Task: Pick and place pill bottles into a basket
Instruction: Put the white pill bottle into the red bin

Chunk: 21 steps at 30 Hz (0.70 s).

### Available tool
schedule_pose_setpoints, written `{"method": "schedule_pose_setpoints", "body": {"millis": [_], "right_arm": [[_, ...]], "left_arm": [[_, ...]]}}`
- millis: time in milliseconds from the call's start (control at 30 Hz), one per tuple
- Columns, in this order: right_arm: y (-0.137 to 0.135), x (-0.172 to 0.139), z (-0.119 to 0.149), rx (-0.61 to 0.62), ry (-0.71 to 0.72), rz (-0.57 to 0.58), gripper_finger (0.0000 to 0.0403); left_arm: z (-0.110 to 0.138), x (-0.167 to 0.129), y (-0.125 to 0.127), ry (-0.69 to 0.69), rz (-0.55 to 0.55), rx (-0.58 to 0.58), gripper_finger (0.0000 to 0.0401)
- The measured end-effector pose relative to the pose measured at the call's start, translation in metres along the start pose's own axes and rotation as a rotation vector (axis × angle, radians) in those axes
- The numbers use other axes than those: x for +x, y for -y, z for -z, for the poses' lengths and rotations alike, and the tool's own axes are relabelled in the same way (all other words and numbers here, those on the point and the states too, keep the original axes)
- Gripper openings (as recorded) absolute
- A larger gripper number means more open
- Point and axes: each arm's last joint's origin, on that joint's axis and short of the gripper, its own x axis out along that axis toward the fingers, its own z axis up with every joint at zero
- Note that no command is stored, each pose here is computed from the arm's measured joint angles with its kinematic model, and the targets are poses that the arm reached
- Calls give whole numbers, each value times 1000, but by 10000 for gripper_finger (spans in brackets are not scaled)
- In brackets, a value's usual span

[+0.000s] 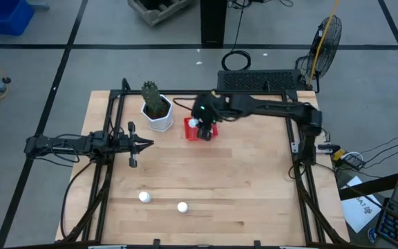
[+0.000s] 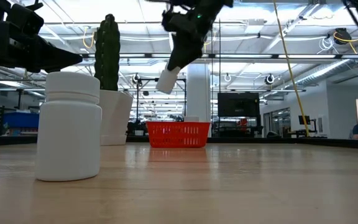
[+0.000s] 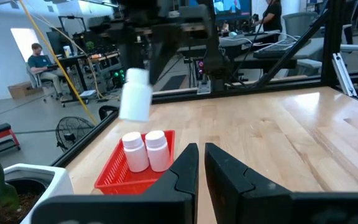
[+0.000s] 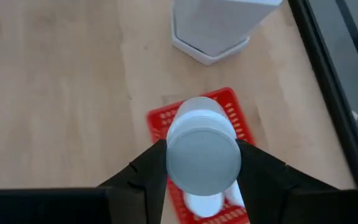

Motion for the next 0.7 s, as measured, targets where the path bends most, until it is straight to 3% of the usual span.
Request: {"method": "schedule_pose_setpoints", "body": {"millis": [200,367,700], "right_arm": [[21,17,-11,1,-106,13,149],[35,30,-8,30,-130,-64,149],[37,63,2,36,-218,-126,149]], "left_arm": [[0,0,0,0,0,0,35],[0,0,0,0,0,0,35],[0,0,0,0,0,0,35]]}}
